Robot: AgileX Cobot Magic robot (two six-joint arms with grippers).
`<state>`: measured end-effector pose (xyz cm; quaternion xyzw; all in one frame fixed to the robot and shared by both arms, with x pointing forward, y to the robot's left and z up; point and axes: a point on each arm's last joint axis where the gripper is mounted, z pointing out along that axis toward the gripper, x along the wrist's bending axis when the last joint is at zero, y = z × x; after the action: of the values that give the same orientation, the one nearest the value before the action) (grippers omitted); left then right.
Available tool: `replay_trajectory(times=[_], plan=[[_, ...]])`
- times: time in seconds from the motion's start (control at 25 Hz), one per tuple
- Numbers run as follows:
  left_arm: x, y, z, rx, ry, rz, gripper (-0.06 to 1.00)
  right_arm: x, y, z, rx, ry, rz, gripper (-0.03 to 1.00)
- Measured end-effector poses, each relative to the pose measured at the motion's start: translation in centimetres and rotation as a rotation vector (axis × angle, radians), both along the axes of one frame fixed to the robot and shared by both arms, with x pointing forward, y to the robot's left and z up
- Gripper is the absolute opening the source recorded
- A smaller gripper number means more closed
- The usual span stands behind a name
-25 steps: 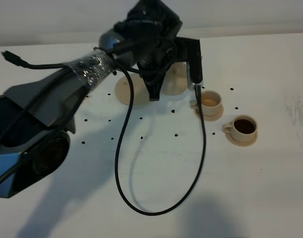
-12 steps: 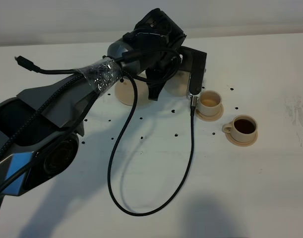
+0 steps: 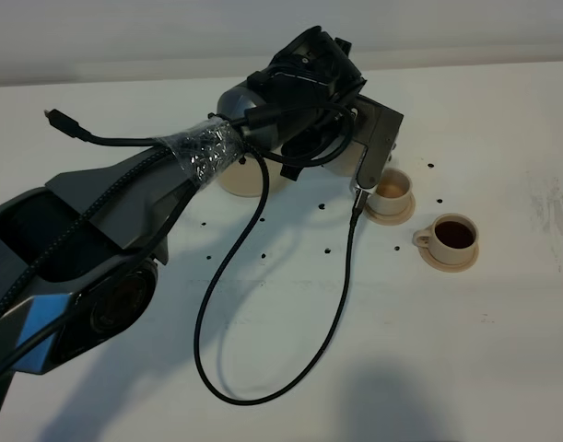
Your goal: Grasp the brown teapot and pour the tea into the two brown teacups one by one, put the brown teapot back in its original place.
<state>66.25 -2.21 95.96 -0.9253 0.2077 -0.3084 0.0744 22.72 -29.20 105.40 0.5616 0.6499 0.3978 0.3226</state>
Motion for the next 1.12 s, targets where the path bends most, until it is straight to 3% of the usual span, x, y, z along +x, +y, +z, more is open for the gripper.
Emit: replay_trajectory(times=[0.56, 1.12], plan=[[-0.6, -1.0, 0.3, 0.114, -0.055, -0.120, 0.08, 0.0, 0.0, 0.0, 0.000, 0.000, 0.000, 0.41], [-0.7, -1.3, 0.5, 0.186, -0.077, -0.219, 0.08, 0.0, 0.0, 0.0, 0.000, 0.000, 0.000, 0.41]])
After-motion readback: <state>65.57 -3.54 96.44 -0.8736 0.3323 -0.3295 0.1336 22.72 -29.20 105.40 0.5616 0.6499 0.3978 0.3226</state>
